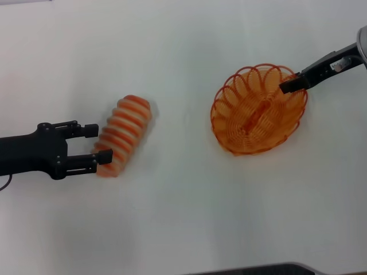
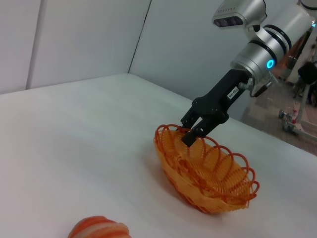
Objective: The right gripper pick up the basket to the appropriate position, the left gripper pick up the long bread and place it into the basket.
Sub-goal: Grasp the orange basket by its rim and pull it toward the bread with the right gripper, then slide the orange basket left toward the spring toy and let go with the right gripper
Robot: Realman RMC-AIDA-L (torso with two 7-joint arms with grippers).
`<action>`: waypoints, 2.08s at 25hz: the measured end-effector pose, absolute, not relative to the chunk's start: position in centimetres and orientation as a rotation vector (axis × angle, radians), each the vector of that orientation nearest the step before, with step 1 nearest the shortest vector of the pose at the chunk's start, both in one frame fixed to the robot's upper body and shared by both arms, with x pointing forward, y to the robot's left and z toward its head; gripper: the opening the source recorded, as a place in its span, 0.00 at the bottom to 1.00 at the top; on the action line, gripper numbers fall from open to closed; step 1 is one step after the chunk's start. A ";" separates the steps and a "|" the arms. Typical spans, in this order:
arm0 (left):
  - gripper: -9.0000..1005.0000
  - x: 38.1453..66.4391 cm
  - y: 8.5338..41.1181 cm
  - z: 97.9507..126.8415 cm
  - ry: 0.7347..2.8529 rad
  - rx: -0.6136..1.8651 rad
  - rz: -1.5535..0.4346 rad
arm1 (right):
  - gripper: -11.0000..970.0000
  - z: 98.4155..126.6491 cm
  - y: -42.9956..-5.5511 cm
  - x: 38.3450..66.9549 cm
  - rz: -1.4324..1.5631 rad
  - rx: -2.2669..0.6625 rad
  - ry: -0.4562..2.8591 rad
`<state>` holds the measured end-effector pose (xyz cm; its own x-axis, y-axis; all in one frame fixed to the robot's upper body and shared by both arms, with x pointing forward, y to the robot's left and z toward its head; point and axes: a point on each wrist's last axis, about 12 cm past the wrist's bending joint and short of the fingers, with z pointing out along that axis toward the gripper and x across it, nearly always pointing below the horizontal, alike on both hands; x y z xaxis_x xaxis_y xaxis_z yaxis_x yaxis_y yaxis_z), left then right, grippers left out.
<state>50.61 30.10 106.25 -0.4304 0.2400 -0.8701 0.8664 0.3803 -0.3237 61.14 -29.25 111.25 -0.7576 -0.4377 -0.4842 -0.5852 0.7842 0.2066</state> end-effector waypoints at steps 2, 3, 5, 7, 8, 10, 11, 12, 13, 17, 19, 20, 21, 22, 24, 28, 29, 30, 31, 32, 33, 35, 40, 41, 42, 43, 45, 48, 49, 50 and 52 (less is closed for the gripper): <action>0.75 50.6 30.1 106.2 1.886 0.957 -1.051 | 0.42 111.2 -29.4 61.1 0.483 -0.762 2.561; 0.75 50.6 30.1 106.2 1.886 0.958 -1.050 | 0.40 111.1 -29.5 61.1 0.483 -0.755 2.562; 0.75 50.6 30.1 106.2 1.884 0.958 -1.048 | 0.36 111.0 -29.7 61.0 0.482 -0.741 2.561; 0.75 50.6 30.1 106.2 1.882 0.957 -1.049 | 0.32 111.0 -29.8 61.0 0.486 -0.732 2.561; 0.75 50.5 30.1 106.2 1.882 0.956 -1.049 | 0.30 111.0 -29.8 60.9 0.489 -0.726 2.560; 0.75 50.5 30.1 106.2 1.882 0.956 -1.049 | 0.27 111.0 -29.9 60.9 0.497 -0.715 2.558; 0.75 50.5 30.1 106.2 1.882 0.955 -1.049 | 0.23 111.0 -29.9 60.9 0.502 -0.714 2.559; 0.75 50.5 30.1 106.2 1.882 0.955 -1.049 | 0.20 111.0 -29.9 60.9 0.506 -0.713 2.559; 0.75 50.5 30.1 106.2 1.881 0.955 -1.049 | 0.17 111.0 -29.8 60.8 0.510 -0.713 2.560; 0.75 50.5 30.1 106.2 1.881 0.956 -1.050 | 0.10 110.9 -29.7 60.8 0.524 -0.689 2.570; 0.75 50.5 30.1 106.2 1.880 0.957 -1.051 | 0.10 111.0 -29.9 60.7 0.547 -0.644 2.578; 0.75 50.5 30.1 106.2 1.880 0.957 -1.051 | 0.10 111.0 -29.9 60.7 0.547 -0.644 2.578; 0.75 50.5 30.1 106.2 1.880 0.957 -1.051 | 0.10 111.0 -30.0 60.6 0.564 -0.617 2.576; 0.75 50.5 30.1 106.2 1.878 0.955 -1.051 | 0.10 111.1 -30.1 60.6 0.584 -0.596 2.571; 0.75 50.5 30.1 106.3 1.875 0.952 -1.051 | 0.10 111.4 -30.3 60.5 0.632 -0.551 2.555; 0.75 50.7 30.2 106.4 1.872 0.955 -1.039 | 0.09 112.0 -30.7 60.4 0.720 -0.457 2.531; 0.75 50.7 30.2 106.4 1.873 0.955 -1.034 | 0.09 112.0 -30.8 60.4 0.732 -0.436 2.532; 0.75 50.8 30.2 106.4 1.873 0.954 -1.030 | 0.09 112.0 -30.8 60.4 0.742 -0.412 2.533; 0.75 50.8 30.2 106.4 1.873 0.952 -1.028 | 0.09 112.0 -30.9 60.4 0.754 -0.388 2.535; 0.75 50.8 30.3 106.4 1.872 0.948 -1.025 | 0.09 111.9 -30.9 60.3 0.768 -0.364 2.537; 0.75 50.8 30.3 106.4 1.870 0.943 -1.022 | 0.09 111.7 -30.8 60.3 0.785 -0.341 2.538; 0.75 50.9 30.3 106.5 1.867 0.938 -1.019 | 0.09 111.4 -30.7 60.2 0.823 -0.287 2.541; 0.75 51.2 30.9 106.7 1.839 0.881 -0.954 | 0.09 110.8 -30.3 60.2 0.894 -0.161 2.538; 0.75 51.2 31.0 106.8 1.837 0.878 -0.946 | 0.09 110.6 -30.1 60.3 0.907 -0.111 2.535; 0.75 51.3 31.0 106.9 1.835 0.875 -0.937 | 0.08 110.6 -30.1 60.3 0.907 -0.111 2.535; 0.75 51.4 31.1 107.0 1.834 0.875 -0.927 | 0.08 110.4 -30.0 60.3 0.915 -0.078 2.536; 0.75 51.5 31.1 107.1 1.831 0.874 -0.911 | 0.08 110.2 -29.7 60.4 0.928 -0.028 2.537; 0.75 51.8 31.1 107.1 1.833 0.861 -0.885 | 0.08 109.8 -29.2 60.7 0.939 0.036 2.545; 0.75 51.9 31.1 107.1 1.834 0.856 -0.877 | 0.08 109.7 -29.1 60.8 0.939 0.054 2.547; 0.75 52.0 31.1 107.1 1.834 0.855 -0.871 | 0.08 109.6 -28.9 60.9 0.941 0.076 2.551; 0.75 52.1 31.0 107.2 1.833 0.863 -0.866 | 0.08 109.5 -28.8 61.1 0.940 0.110 2.555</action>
<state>52.06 31.00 107.16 -0.3471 0.2013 -0.9160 0.8353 0.5104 -0.2044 61.06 -28.79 109.47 -0.9111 0.2122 -0.3534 -0.0675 0.7689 0.6358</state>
